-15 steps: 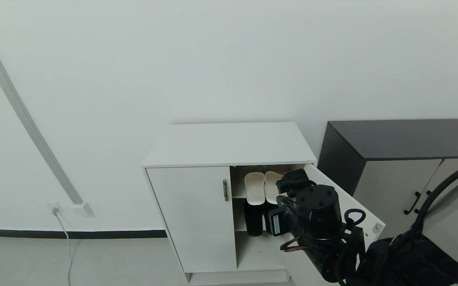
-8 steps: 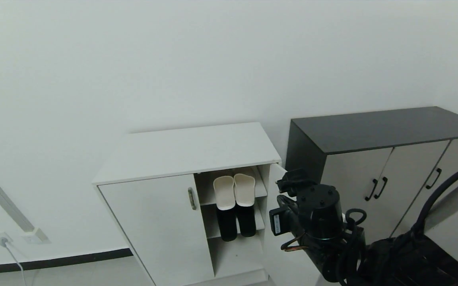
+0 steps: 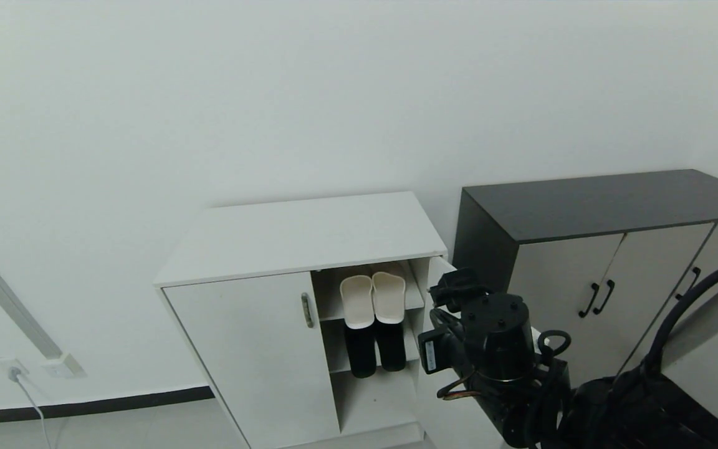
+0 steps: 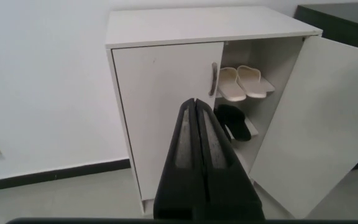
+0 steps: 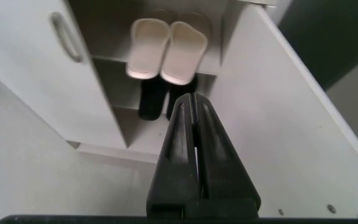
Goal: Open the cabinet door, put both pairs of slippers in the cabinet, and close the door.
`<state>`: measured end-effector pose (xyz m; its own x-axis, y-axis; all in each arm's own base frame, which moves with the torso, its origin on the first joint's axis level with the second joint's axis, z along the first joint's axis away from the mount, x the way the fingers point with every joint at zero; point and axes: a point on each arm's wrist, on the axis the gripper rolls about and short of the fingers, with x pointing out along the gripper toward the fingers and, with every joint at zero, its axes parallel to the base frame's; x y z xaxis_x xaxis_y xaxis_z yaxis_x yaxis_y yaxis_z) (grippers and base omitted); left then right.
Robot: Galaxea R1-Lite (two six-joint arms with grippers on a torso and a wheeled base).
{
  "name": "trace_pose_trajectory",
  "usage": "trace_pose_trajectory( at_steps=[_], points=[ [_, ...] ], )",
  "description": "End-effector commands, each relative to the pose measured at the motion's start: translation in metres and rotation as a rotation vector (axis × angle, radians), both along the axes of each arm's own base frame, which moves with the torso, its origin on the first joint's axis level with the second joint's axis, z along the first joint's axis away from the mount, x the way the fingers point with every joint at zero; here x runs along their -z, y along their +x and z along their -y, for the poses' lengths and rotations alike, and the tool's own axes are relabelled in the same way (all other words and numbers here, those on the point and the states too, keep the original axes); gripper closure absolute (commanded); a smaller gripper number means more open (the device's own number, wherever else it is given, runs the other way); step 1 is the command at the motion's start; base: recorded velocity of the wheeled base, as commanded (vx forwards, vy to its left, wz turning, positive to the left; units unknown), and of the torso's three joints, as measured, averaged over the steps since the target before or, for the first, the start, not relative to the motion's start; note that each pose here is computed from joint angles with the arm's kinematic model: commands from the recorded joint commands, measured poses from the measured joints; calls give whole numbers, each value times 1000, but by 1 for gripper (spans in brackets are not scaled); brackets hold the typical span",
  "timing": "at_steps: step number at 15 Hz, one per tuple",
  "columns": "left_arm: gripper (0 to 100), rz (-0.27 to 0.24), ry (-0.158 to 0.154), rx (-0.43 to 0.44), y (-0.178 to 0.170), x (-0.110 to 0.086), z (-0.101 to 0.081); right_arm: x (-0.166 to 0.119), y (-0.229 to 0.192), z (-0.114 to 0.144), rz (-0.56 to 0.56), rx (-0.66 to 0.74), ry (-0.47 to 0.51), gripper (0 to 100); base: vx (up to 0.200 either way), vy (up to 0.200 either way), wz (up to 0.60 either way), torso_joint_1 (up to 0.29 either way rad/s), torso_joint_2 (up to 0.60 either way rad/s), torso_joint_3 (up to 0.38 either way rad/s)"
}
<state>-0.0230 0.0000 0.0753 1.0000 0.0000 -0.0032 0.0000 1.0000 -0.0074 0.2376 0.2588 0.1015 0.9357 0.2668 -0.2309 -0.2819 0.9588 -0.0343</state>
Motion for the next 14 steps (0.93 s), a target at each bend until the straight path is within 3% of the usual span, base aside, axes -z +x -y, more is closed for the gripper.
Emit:
trace_pose_trajectory(
  at_steps=[1, 4, 14],
  points=[
    [100, -1, -2, 0, 0, 0, 0, 1, 0, 0, -1, 1, -1, 100, -200, 0, 0, 2, 2, 7],
    [100, -1, 0, 0, 0, 0, 0, 4, 2, 0, -5, 6, -6, 100, -200, 0, 0, 9, 9, 4],
    [100, -1, 0, -2, 0, 0, 0, 7, 13, 7, 11, 25, -15, 100, 0, 0, 0, 0, 0, 0]
  ],
)
